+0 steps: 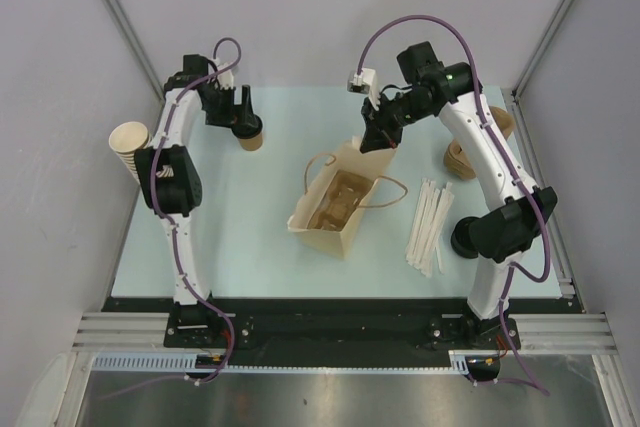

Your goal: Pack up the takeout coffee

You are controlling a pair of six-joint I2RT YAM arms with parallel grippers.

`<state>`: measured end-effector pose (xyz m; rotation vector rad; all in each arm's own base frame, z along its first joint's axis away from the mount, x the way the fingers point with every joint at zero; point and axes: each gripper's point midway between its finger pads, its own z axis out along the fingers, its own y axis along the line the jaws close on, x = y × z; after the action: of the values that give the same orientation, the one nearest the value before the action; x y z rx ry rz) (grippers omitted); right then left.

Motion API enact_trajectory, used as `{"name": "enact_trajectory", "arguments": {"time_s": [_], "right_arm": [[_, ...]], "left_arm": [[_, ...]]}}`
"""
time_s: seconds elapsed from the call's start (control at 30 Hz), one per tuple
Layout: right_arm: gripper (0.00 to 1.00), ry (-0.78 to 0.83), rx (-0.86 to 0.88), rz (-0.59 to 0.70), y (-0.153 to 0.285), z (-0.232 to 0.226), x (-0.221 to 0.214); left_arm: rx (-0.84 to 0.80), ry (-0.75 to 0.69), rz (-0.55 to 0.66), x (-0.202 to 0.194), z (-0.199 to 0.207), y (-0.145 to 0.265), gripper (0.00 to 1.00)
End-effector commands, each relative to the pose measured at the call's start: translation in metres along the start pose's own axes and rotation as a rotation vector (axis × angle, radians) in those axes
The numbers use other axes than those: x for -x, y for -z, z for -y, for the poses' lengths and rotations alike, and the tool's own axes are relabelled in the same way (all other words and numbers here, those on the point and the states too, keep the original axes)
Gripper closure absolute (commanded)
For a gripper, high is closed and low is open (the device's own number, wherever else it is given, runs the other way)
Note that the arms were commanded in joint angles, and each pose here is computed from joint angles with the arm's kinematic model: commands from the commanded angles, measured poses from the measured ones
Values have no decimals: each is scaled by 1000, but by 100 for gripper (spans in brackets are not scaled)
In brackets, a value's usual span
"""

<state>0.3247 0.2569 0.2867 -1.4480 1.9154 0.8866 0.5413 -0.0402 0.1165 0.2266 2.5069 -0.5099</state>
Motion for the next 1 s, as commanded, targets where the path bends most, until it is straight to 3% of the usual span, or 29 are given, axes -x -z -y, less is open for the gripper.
{"name": "enact_trajectory", "arguments": {"time_s": [0.0,0.73,0.97], "right_arm": [[100,8,0,17,3,-3,11],[100,5,-3,12,0,3,14],[100,-3,6,6,-2,3,14]], "left_arm": [[12,-23,37,14,-1,6,1],[9,-14,34,12,-5,-6,6],[22,-19,41,15,-7,-8,3]]}}
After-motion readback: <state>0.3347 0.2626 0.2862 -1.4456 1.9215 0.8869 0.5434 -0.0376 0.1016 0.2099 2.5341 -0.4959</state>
